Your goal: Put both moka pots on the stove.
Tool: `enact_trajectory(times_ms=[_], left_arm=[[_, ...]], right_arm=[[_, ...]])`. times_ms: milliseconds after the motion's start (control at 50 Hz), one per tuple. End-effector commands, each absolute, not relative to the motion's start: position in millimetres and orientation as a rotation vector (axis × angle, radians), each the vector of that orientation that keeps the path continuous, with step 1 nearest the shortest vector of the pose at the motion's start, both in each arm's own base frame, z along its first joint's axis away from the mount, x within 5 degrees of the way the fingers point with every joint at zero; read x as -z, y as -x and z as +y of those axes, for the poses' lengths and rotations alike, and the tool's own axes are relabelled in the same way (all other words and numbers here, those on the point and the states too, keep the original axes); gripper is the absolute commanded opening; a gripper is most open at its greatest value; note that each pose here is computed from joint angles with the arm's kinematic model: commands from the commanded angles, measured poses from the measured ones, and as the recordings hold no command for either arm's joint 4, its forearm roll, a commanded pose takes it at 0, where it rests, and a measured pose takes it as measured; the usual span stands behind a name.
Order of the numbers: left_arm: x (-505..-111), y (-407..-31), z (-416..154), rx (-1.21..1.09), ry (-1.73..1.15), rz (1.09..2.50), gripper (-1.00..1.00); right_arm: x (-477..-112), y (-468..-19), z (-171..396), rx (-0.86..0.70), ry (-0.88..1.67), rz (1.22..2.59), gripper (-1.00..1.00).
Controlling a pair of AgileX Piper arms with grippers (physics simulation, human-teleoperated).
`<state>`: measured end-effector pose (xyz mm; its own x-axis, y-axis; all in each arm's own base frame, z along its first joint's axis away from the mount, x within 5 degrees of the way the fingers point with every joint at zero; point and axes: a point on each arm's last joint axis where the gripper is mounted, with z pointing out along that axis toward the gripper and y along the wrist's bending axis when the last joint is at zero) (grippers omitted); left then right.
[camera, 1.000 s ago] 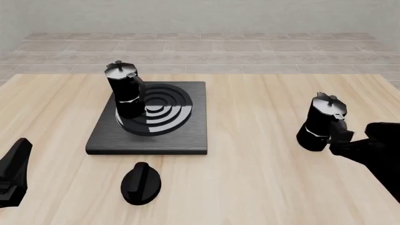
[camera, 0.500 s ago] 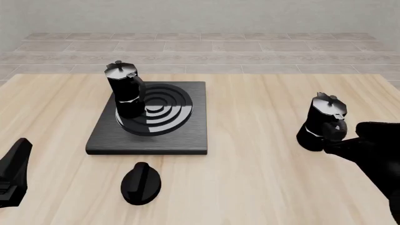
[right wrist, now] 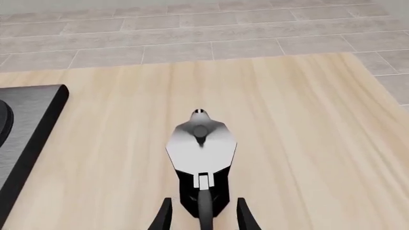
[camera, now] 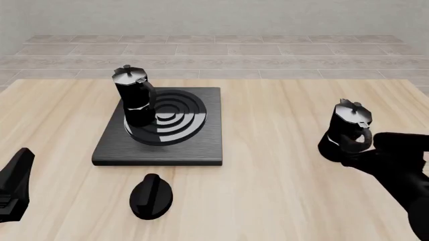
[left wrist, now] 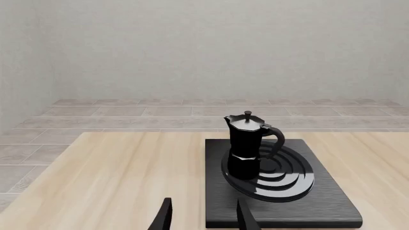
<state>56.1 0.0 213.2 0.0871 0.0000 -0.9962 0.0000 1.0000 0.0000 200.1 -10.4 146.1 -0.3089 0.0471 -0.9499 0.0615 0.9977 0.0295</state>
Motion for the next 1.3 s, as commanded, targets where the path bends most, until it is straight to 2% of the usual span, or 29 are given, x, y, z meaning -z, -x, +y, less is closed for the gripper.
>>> enact_trajectory(times_ms=[20, 220, 240, 700, 1300], left_arm=[[-213, -56, 0, 0.000, 0.000, 1.484, 1.00], [-213, -56, 0, 0.000, 0.000, 1.484, 1.00], [-213, -56, 0, 0.000, 0.000, 1.484, 1.00], [-213, -56, 0, 0.000, 0.000, 1.484, 1.00], [-213, -56, 0, 0.000, 0.000, 1.484, 1.00]], right_arm=[[-146, -207, -10, 0.012, -0.072, 1.880, 1.00], [-143, -208, -9, 0.007, -0.073, 1.881, 1.00], [-144, -207, -9, 0.006, -0.071, 1.876, -1.00], [-154, -200, -2, -0.012, -0.031, 1.826, -1.00], [-224, -204, 37, -0.115, 0.160, 1.490, -1.00]])
